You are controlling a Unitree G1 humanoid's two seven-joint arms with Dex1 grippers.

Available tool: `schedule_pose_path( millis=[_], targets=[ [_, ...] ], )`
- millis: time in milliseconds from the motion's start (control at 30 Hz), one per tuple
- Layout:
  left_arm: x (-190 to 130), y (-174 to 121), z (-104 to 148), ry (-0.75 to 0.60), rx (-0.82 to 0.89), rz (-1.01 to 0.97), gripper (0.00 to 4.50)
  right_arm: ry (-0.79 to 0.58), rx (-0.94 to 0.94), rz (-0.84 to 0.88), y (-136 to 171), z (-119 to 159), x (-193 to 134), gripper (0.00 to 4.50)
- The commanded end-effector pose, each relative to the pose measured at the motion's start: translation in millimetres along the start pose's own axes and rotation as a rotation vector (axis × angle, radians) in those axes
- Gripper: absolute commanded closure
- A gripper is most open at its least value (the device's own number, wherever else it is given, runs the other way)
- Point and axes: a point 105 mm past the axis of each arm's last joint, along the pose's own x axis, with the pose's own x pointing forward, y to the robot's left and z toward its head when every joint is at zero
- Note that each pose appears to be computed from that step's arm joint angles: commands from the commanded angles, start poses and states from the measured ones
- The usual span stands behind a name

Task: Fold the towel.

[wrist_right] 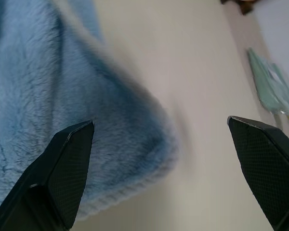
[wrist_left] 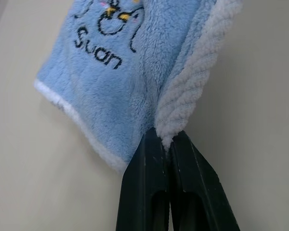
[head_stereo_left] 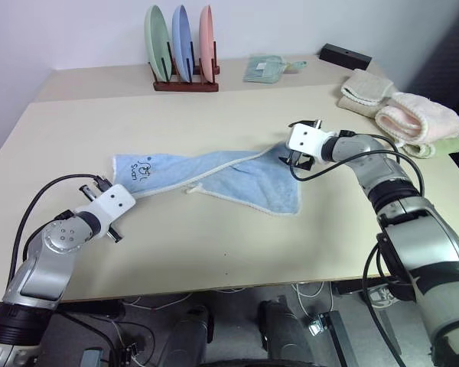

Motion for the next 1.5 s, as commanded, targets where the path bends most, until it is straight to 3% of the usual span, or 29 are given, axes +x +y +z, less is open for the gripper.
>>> schedule_pose_path(
  millis=[33, 133, 233, 433, 500, 767, 967, 1133, 1167, 1267, 1400, 1500],
  targets=[
    [-7, 5, 6, -0.024, 0.000, 0.024, 4.48, -0.002, 0.002, -0.023, -12, 12, 5, 0.00],
    [-11, 0, 3, -0.021, -0.011, 0.022, 4.48, 0.027, 0.058, -0.039, -11, 11, 11, 0.00],
    [-16, -3, 0, -0.017, -0.023, 0.022, 4.50, 0.078, 0.152, -0.099, -14, 2, 13, 0.79],
    [-31, -7, -10, 0.006, -0.037, 0.016, 4.50, 0.048, 0.334, -0.130, -14, -2, 13, 3.84],
    [-34, -6, -13, 0.015, -0.036, 0.014, 4.50, 0.047, 0.315, -0.128, -14, -3, 12, 4.48],
    [-32, 4, -8, -0.001, -0.043, 0.027, 4.50, -0.040, 0.201, -0.147, -30, 1, -8, 4.48],
    [-16, 36, 21, -0.122, -0.126, 0.086, 4.50, -0.096, 0.104, -0.295, -77, 15, -38, 4.48],
    [5, 145, 84, -0.299, -0.137, 0.373, 4.50, -0.113, -0.004, -0.595, -156, 50, -84, 4.48],
    [0, 172, 101, -0.347, -0.143, 0.447, 4.50, -0.131, -0.023, -0.658, -172, 61, -98, 4.48],
    [-16, 215, 127, -0.431, -0.157, 0.548, 4.50, -0.176, -0.061, -0.727, -194, 80, -122, 4.48],
    [-25, 219, 128, -0.467, -0.149, 0.494, 4.50, -0.267, -0.077, -0.635, -188, 90, -129, 4.48],
    [-26, 189, 109, -0.446, -0.117, 0.349, 4.50, -0.319, -0.086, -0.437, -156, 83, -121, 4.48]
  ],
)
